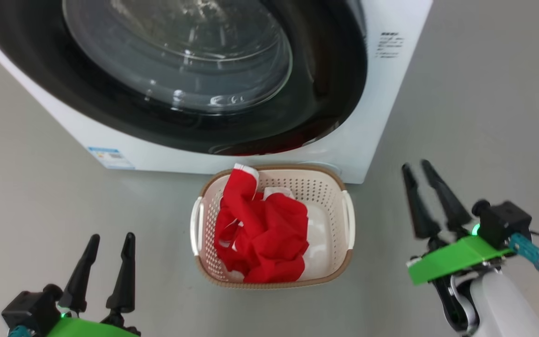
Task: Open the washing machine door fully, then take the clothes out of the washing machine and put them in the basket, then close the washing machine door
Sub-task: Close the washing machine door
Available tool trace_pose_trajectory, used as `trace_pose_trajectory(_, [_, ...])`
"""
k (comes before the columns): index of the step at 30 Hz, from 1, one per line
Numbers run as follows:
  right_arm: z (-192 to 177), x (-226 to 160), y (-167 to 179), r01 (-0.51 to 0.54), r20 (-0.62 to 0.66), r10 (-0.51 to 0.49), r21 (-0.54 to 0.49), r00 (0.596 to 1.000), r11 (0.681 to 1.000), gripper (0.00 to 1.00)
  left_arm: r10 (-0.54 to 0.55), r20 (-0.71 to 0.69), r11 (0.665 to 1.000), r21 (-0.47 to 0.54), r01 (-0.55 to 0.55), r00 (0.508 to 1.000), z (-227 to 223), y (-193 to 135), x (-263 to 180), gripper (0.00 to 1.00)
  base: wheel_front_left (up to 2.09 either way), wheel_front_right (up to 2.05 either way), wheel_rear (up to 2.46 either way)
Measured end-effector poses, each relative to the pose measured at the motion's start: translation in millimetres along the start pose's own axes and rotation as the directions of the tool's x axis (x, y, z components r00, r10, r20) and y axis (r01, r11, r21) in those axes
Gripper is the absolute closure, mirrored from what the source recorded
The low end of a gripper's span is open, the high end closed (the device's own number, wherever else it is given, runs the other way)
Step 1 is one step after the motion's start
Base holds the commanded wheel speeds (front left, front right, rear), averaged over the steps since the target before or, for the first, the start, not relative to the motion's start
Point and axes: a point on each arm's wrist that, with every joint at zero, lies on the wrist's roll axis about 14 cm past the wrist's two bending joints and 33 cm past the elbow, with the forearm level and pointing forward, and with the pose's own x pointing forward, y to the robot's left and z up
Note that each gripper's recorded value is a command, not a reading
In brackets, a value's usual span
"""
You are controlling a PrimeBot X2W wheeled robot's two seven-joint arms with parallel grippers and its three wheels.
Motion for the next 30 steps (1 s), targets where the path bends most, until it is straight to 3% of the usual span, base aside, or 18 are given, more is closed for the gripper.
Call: trace_pose_trajectory(30, [10,-110,-54,0.241,0.005,-0.241,-0.020,0.971,0.970,0.00,-0.110,0.050,0.994,0.020,0.109,0.993,16,-26,-9,0.00,0.00,0.00,0.00])
